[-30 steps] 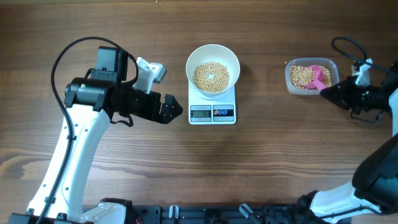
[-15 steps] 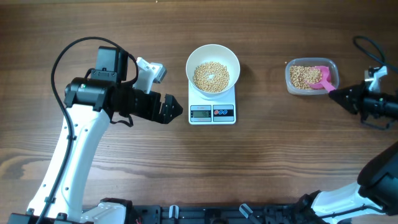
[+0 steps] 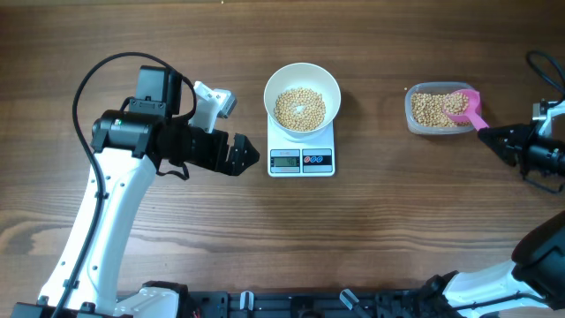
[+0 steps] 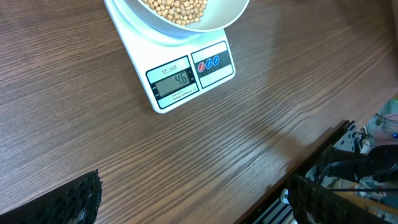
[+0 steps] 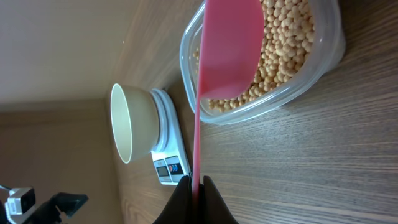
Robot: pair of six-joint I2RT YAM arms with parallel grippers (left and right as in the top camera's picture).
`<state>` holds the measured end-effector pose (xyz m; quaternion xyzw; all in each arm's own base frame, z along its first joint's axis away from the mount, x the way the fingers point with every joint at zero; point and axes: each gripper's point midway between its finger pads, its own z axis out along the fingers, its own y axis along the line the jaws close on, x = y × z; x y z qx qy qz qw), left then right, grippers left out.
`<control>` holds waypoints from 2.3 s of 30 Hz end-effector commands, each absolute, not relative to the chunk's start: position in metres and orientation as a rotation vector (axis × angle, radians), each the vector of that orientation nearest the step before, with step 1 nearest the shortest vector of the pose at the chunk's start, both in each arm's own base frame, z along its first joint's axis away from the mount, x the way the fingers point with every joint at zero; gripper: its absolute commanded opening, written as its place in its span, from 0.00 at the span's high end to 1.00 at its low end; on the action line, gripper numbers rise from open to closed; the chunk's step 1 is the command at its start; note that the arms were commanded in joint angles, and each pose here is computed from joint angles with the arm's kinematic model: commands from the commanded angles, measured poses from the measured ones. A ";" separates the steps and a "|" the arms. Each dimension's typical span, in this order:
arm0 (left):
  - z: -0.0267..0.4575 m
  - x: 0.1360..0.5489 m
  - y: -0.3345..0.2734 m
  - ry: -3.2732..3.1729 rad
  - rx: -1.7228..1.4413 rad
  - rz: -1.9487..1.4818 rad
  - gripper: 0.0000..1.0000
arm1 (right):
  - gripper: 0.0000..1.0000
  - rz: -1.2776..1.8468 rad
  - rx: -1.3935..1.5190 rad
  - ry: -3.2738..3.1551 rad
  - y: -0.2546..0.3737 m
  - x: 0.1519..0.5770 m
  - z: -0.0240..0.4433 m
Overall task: Scoop item into bowl and weigh 150g on scale
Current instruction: 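Scoop soybeans and lift the pink scoop out of the tub, then carry the filled pink scoop left over the white bowl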
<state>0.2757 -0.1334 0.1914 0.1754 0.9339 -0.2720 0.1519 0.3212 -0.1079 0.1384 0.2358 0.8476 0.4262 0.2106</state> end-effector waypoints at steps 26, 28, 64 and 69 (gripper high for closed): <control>0.194 0.272 -0.137 2.669 0.512 -0.808 0.00 | 0.96 1.482 0.522 2.134 -0.073 0.318 0.178; 0.194 0.272 -0.137 2.669 0.512 -0.809 0.00 | 0.96 1.504 0.495 2.118 -0.067 0.319 0.182; 0.194 0.272 -0.137 2.669 0.512 -0.808 0.00 | 0.96 1.653 -0.300 2.229 0.132 0.345 0.233; 0.194 0.272 -0.137 2.669 0.512 -0.808 0.00 | 0.96 1.477 -0.286 2.346 0.142 0.361 0.217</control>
